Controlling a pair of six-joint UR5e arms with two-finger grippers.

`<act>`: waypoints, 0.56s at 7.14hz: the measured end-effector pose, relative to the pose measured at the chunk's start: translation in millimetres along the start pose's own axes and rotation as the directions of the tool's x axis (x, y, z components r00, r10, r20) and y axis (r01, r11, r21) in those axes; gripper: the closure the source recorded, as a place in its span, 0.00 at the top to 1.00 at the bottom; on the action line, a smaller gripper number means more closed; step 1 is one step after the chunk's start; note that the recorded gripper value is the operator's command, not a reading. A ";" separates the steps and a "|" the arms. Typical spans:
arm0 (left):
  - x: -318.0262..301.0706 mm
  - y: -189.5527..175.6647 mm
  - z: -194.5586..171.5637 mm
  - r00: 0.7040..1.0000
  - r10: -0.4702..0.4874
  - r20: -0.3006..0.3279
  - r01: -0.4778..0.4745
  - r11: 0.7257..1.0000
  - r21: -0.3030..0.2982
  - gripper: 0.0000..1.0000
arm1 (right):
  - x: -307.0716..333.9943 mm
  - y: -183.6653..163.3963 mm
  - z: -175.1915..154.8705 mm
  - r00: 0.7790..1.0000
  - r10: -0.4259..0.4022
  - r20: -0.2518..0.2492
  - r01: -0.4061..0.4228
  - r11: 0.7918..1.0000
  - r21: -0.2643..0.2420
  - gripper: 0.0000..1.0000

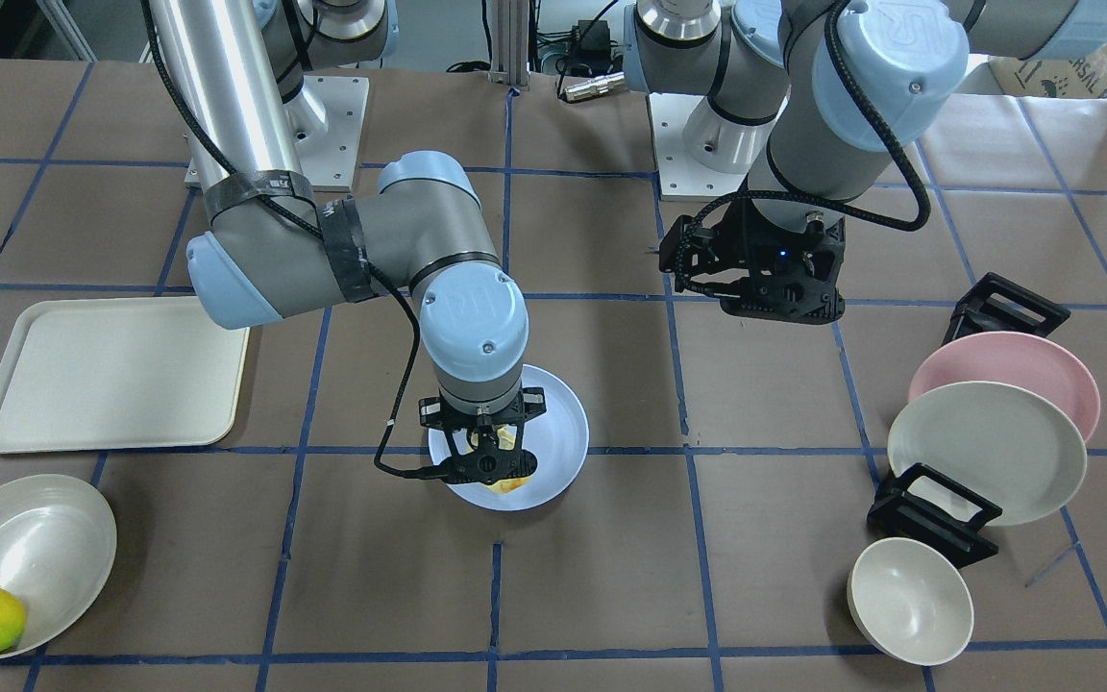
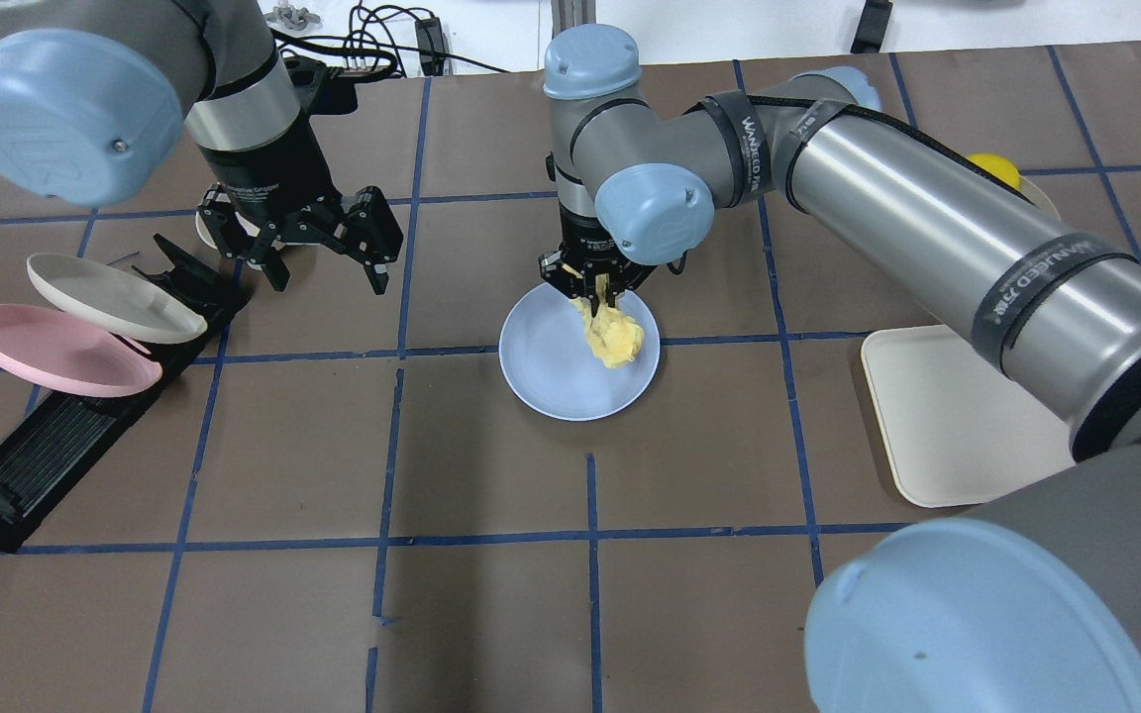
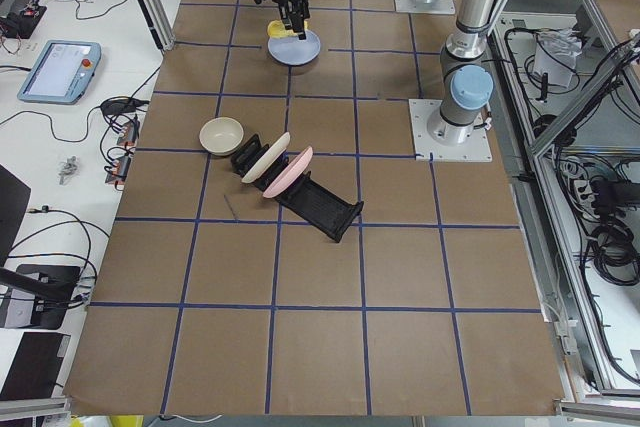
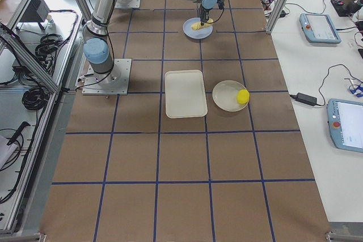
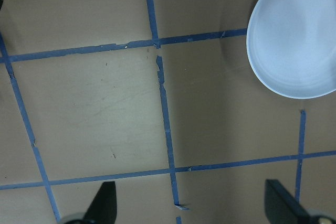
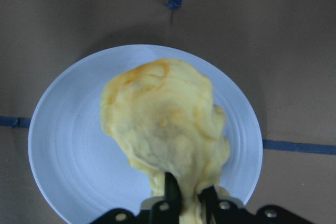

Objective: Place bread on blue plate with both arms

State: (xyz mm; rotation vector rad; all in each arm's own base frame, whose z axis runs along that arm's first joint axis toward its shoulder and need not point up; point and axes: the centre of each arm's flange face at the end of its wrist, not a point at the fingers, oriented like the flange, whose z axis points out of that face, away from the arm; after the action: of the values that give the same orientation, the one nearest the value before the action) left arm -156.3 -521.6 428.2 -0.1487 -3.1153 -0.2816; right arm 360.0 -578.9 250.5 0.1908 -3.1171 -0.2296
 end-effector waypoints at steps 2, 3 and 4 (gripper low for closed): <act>-0.3 -0.3 0.5 1.000 0.000 0.001 0.000 1.000 -0.001 1.00 | -6.0 4.5 7.9 1.000 -0.017 -0.013 0.017 1.000 -0.017 1.00; -0.3 -0.6 1.2 1.000 0.000 0.001 0.000 1.000 -0.002 1.00 | -1.3 3.6 3.2 1.000 -0.015 -0.016 0.015 1.000 -0.022 1.00; -0.3 -0.8 1.7 1.000 -0.001 0.001 0.001 1.000 -0.003 1.00 | 8.9 0.7 -10.9 1.000 -0.006 -0.019 0.005 0.999 -0.033 1.00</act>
State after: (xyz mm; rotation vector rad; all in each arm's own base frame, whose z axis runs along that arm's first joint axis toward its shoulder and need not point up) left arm -156.1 -522.2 426.4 -0.1474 -3.1158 -0.2866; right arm 351.3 -580.9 261.4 0.1995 -3.0922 -0.2775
